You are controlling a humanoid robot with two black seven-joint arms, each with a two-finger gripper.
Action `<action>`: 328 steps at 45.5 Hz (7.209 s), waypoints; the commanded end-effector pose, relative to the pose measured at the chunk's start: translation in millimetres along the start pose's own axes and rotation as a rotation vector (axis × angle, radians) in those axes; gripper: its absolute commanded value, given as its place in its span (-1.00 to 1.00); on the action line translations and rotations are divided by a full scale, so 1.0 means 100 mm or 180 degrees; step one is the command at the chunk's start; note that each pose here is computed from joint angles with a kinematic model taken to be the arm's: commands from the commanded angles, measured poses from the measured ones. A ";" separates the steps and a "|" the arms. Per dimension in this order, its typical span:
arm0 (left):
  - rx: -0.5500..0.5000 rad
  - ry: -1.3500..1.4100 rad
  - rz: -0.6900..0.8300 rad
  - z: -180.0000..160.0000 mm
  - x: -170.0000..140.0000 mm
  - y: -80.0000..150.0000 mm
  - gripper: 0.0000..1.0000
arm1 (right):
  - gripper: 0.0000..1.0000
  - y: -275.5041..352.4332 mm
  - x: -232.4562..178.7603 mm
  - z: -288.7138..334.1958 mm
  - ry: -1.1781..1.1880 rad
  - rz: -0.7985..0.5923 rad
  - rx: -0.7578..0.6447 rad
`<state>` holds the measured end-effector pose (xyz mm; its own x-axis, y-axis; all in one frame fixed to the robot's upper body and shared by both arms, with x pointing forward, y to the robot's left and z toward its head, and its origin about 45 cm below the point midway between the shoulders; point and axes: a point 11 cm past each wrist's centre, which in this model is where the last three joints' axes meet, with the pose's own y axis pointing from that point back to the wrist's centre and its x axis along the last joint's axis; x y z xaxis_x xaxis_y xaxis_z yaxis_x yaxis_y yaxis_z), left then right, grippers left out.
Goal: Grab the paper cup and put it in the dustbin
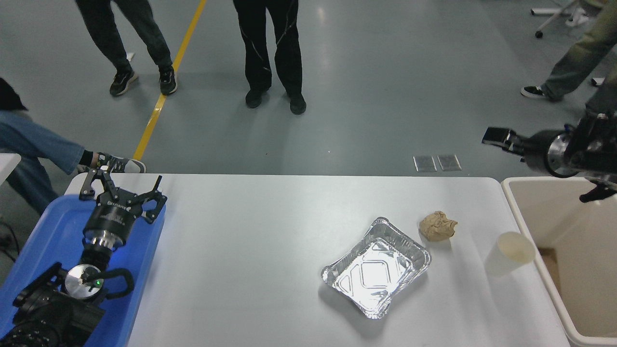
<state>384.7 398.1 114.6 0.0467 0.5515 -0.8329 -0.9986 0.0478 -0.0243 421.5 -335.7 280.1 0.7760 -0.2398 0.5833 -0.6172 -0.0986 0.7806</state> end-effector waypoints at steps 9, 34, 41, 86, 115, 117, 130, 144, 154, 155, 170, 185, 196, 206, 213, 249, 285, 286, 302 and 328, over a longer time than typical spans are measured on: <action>0.0008 -0.0001 0.0000 0.00 0.00 0.00 0.99 | 1.00 1.12 -0.44 -1.32 0.1048 -0.1766 0.0234; 0.0005 -0.0005 0.0001 0.00 0.00 0.00 0.99 | 1.00 1.75 -0.12 -1.98 0.1486 -0.1312 0.0554; 0.0005 -0.0005 0.0001 0.00 0.00 0.00 0.99 | 1.00 1.73 -0.07 -1.82 0.1402 -0.1296 0.0392; 0.0009 -0.0005 -0.0004 0.00 0.00 0.00 0.99 | 1.00 0.01 -0.45 0.46 0.0217 -0.1310 -0.0848; 0.0009 -0.0005 -0.0004 0.00 0.00 0.00 0.99 | 1.00 -0.22 -0.66 1.48 -0.0348 -0.1108 -0.1028; 0.0004 -0.0005 -0.0004 0.01 0.00 0.00 0.99 | 1.00 -0.20 -0.67 1.56 -0.0373 -0.1094 -0.1055; 0.0004 -0.0005 -0.0004 0.01 0.00 0.00 0.99 | 1.00 -0.25 -0.89 1.77 -0.0454 -0.1163 -0.1129; 0.0004 -0.0005 -0.0004 0.01 0.00 0.00 0.99 | 1.00 -0.34 -1.09 1.83 -0.0463 -0.1204 -0.1144; 0.0004 -0.0005 -0.0004 0.01 0.00 0.00 0.99 | 1.00 -0.43 -1.25 1.94 -0.0433 -0.1116 -0.1214; 0.0004 -0.0005 -0.0004 0.01 0.00 0.00 0.99 | 1.00 -0.45 -1.27 1.95 -0.0408 -0.1095 -0.1226; 0.0004 -0.0005 -0.0004 0.01 0.00 0.00 0.99 | 1.00 -0.68 -1.49 1.96 -0.0698 -0.0861 -0.1115; 0.0004 -0.0005 -0.0004 0.01 0.00 0.00 0.99 | -0.69 -0.78 -1.62 1.84 -0.0724 -0.0911 -0.1021; 0.0004 -0.0005 -0.0004 0.01 0.00 0.00 0.99 | -1.00 -0.79 -1.66 1.84 -0.0638 -0.0971 -0.1046; 0.0004 -0.0005 -0.0004 0.01 0.00 0.00 0.99 | -1.00 -0.78 -1.57 1.82 -0.0633 -0.0926 -0.1032; 0.0004 -0.0005 -0.0004 0.01 0.00 0.00 0.99 | -1.00 -0.72 -1.38 1.77 -0.0531 -0.0871 -0.1003; 0.0009 -0.0005 -0.0004 0.00 0.00 0.00 0.99 | -1.00 1.27 -0.42 0.31 0.0532 -0.1543 -0.0212; 0.0009 -0.0005 -0.0004 0.00 0.00 0.00 0.99 | -1.00 2.02 0.18 -1.11 0.1087 -0.1049 0.0506; 0.0009 -0.0005 -0.0004 0.00 0.00 0.00 0.99 | -1.00 2.01 0.18 -1.10 0.1083 -0.1052 0.0499; 0.0009 -0.0005 -0.0004 0.00 0.00 0.00 0.99 | -1.00 1.38 0.08 -0.52 0.0679 -0.1405 0.0174; 0.0009 -0.0005 -0.0004 0.00 0.00 0.00 0.99 | -1.00 -0.01 0.02 1.21 -0.0329 -0.0825 -0.0550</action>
<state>385.2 398.1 115.2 0.0482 0.5526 -0.8320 -0.9984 0.0508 -0.0240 403.0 -392.3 315.7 0.9396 -0.1848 0.2880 -0.3077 -0.0880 0.9474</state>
